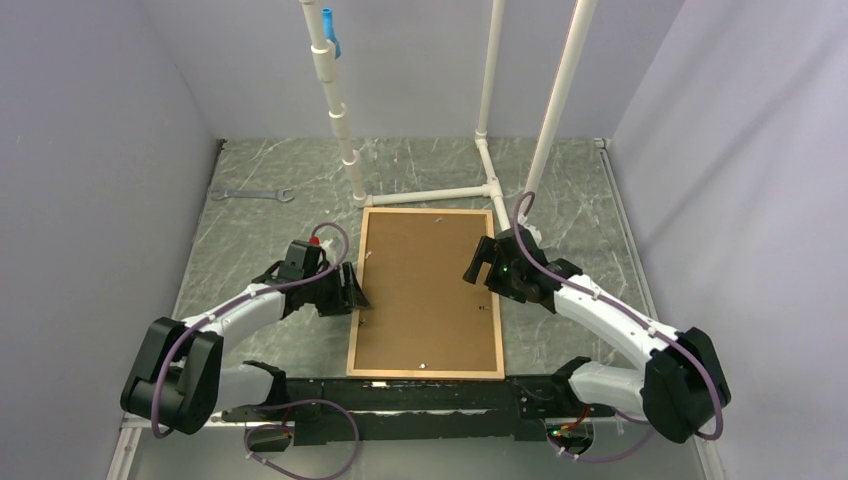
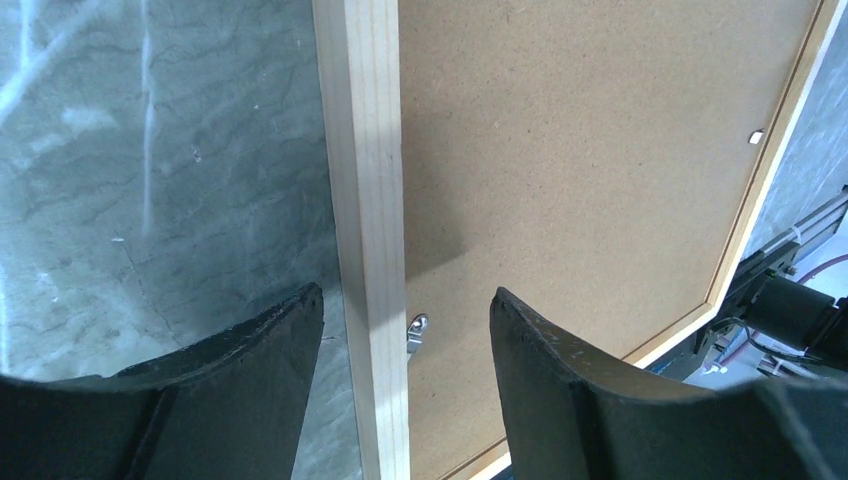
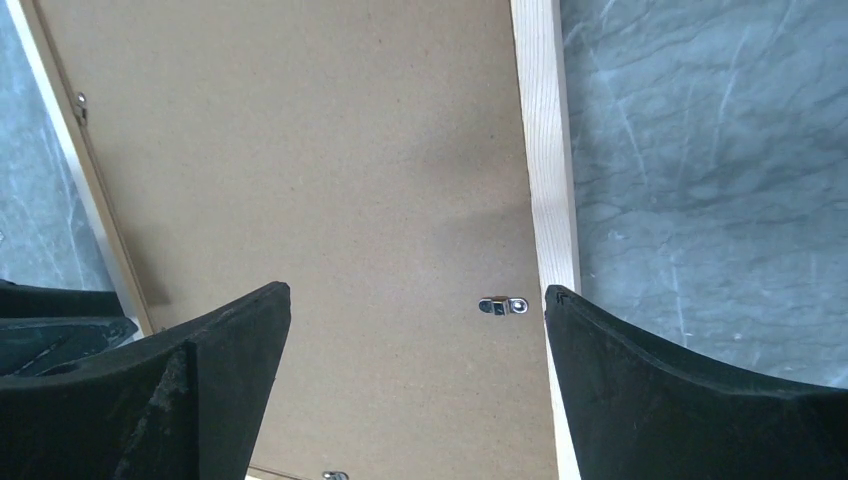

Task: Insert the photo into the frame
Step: Place the photo frame item in the photo frame.

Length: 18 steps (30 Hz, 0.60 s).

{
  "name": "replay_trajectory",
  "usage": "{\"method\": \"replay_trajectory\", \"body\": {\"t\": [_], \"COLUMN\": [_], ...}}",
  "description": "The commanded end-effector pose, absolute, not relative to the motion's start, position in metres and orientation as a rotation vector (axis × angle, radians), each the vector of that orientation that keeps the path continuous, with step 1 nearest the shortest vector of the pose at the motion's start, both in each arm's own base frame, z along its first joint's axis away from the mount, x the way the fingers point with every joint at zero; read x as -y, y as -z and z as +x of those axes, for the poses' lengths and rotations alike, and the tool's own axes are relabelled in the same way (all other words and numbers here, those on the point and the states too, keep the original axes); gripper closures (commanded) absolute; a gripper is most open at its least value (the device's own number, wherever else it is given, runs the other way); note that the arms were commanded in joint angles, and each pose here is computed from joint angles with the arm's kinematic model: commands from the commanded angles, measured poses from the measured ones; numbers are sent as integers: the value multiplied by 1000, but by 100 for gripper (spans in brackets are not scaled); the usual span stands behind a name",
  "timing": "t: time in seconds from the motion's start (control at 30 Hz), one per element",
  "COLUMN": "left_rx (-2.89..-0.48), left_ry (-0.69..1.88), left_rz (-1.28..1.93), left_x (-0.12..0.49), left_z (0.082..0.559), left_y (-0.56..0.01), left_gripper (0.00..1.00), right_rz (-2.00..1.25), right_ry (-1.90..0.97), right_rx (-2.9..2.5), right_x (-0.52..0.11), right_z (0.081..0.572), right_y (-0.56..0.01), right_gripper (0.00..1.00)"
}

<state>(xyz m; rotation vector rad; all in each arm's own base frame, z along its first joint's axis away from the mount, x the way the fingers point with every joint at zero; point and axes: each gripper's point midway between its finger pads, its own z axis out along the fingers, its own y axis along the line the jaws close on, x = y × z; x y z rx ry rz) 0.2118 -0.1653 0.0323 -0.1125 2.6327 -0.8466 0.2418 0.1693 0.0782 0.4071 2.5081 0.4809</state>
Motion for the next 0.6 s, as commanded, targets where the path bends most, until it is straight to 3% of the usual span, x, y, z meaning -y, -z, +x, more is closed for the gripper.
{"method": "replay_trajectory", "body": {"t": [0.0, 0.57], "left_rx": [-2621, -2631], "left_ry": [775, 708], "left_rz": [-93, -60], "left_x": [159, 155], "left_z": [217, 219], "left_y": [-38, -31], "left_gripper": [33, 33], "right_rz": [381, 335], "right_ry": [-407, -529], "right_rx": [-2438, -2600], "right_x": [-155, -153], "right_z": [247, 206], "right_y": [-102, -49], "right_gripper": [0, 1]}}
